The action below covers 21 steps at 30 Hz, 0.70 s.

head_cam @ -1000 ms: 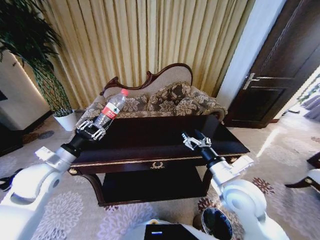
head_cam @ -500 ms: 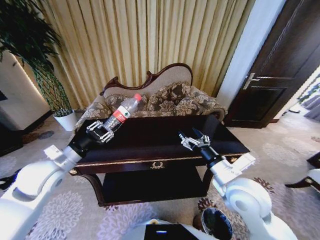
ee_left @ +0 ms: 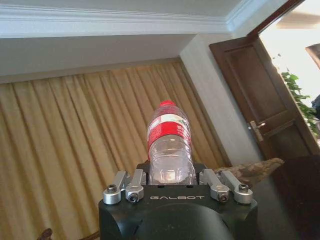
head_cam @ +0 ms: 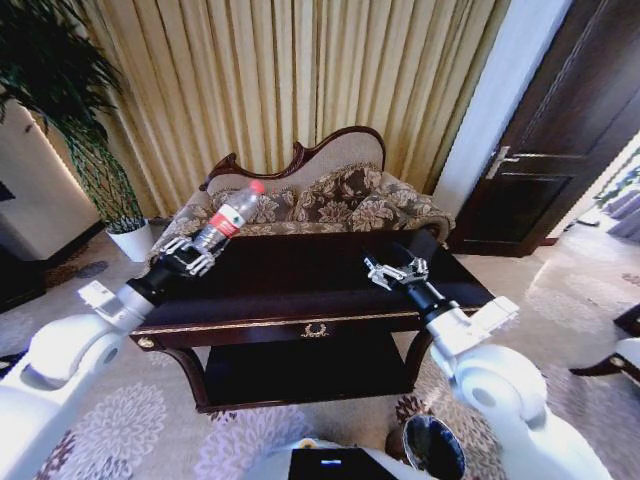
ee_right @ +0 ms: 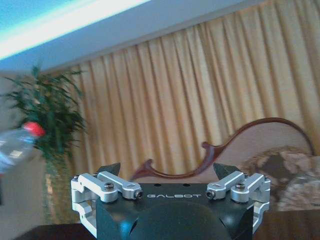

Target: Move to the front of the table and place the trash on the table into the trash bin.

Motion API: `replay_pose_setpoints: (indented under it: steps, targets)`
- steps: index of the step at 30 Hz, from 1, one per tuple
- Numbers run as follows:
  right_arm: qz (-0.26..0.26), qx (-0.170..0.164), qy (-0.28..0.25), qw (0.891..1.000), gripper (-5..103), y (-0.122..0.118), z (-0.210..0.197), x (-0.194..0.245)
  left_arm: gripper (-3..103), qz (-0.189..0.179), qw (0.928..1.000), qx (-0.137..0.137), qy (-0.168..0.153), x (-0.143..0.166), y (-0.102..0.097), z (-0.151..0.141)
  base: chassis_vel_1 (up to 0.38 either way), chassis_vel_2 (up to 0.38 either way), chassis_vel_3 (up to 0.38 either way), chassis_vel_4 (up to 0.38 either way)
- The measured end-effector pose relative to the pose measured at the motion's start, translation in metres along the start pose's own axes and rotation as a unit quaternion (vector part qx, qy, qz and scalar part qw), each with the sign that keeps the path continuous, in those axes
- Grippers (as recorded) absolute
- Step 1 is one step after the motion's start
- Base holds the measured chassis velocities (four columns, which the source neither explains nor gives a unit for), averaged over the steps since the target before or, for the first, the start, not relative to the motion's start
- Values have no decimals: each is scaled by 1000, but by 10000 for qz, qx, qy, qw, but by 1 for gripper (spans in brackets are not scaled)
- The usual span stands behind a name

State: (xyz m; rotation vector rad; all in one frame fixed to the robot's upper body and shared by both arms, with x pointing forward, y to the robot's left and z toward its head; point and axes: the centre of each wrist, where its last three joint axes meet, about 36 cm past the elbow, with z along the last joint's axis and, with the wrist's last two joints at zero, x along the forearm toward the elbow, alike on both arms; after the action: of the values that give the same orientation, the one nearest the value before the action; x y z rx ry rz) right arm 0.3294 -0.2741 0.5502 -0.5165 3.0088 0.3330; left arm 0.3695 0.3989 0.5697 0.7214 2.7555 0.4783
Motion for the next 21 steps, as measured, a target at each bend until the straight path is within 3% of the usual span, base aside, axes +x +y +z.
replay_pose_setpoints:
  steps: [4,10,16,21]
  targets:
    - [231,175,157,9995,100,-30,12,-18,41,-73,10000,-13,14,0,11,11,0,0,0,0]
    - [344,267,259,9987,100,-54,9,-29,41,-96,9999,-75,13,-7,28,9,0,0,0,0]
    - [270,265,196,9991,100,-53,1,-29,41,-91,9999,-108,-35,-11,32,4,0,0,0,0]
    - [112,161,96,9998,100,-36,-4,-25,41,-85,9999,78,-94,-12,10,-8,0,0,0,0]
